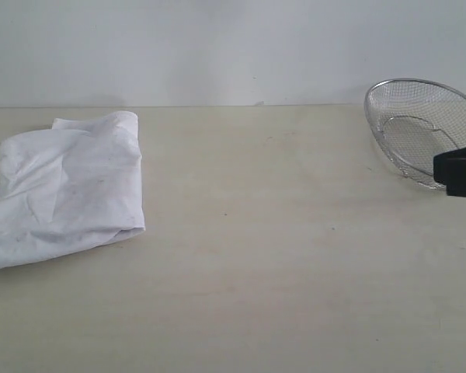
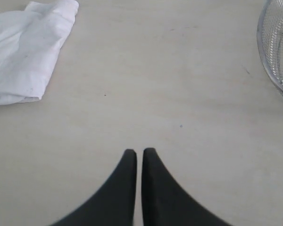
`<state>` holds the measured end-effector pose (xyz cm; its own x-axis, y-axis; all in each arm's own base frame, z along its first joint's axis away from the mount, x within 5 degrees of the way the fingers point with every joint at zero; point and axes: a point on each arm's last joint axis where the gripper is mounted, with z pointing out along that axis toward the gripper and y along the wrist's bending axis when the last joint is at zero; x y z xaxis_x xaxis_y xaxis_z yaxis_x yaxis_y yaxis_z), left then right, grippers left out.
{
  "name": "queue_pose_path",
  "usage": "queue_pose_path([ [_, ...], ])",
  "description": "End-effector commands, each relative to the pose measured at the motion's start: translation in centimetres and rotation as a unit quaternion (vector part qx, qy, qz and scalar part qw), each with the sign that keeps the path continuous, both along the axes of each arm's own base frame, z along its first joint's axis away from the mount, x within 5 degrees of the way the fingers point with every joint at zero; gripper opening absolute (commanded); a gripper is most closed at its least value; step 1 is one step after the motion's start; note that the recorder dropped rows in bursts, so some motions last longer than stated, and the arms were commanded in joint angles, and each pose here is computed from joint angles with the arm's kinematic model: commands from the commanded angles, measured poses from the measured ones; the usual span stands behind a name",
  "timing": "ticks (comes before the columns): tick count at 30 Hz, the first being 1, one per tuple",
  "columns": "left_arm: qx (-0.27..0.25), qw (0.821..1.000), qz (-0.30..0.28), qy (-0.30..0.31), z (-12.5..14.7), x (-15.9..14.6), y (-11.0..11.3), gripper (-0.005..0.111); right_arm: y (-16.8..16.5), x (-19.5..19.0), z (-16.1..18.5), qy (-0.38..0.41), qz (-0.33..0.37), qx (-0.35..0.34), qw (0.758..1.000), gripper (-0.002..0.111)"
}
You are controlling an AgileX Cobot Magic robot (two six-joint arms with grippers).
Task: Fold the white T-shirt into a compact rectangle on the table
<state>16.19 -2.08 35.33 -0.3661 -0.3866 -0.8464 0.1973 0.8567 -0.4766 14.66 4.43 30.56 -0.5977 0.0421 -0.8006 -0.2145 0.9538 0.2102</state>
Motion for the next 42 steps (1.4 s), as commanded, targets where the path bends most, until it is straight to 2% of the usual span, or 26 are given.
queue_pose_path([
  [1,-0.018,1.000,0.005,0.010,-2.2,-1.2,-0.2,0.005,-0.1,-0.1,-0.1,-0.003,0.000,-0.006,1.000,0.000],
  [6,-0.042,0.996,-0.044,0.065,-4.6,-1.8,-1.1,0.005,-0.1,0.1,0.1,-0.018,-0.004,0.000,1.000,0.000],
  [11,-0.050,0.987,-0.108,0.107,-5.7,-2.7,-2.1,0.005,-0.1,0.1,0.2,-0.019,-0.004,0.001,1.000,0.000],
  [18,-0.052,0.987,-0.109,0.109,-5.8,-2.7,-2.1,0.005,-0.1,0.1,0.2,-0.021,-0.005,0.001,1.000,0.000],
  [22,-0.030,0.992,-0.081,0.087,-5.7,-2.3,-1.6,0.005,-0.1,0.1,0.2,-0.021,-0.005,0.001,1.000,0.000],
  [24,0.014,0.995,-0.070,0.067,-5.7,-2.0,-1.2,0.005,-0.1,0.1,0.2,-0.021,-0.005,0.001,1.000,0.000],
  [26,0.071,0.996,-0.035,0.028,-5.5,-1.8,-0.5,0.005,-0.1,0.1,0.2,-0.021,-0.005,0.001,1.000,0.000],
  [28,0.106,0.994,0.019,-0.015,-5.1,-2.0,0.4,0.005,-0.1,0.1,0.2,-0.021,-0.005,0.001,1.000,0.000],
  [31,0.139,0.979,0.123,-0.087,-4.5,-3.3,1.9,0.005,-0.1,0.1,0.2,-0.021,-0.005,0.001,1.000,0.000],
  [34,0.143,0.962,0.187,-0.138,-4.7,-5.2,2.8,0.005,-0.1,0.1,0.2,-0.021,-0.005,0.001,1.000,0.000],
  [37,0.149,0.949,0.209,-0.185,-5.6,-7.5,3.0,0.005,-0.1,0.1,0.2,-0.021,-0.005,0.001,1.000,0.000],
  [42,0.152,0.937,0.216,-0.230,-8.3,-10.1,3.1,0.005,-0.1,0.1,0.2,-0.021,-0.005,0.001,1.000,0.000],
])
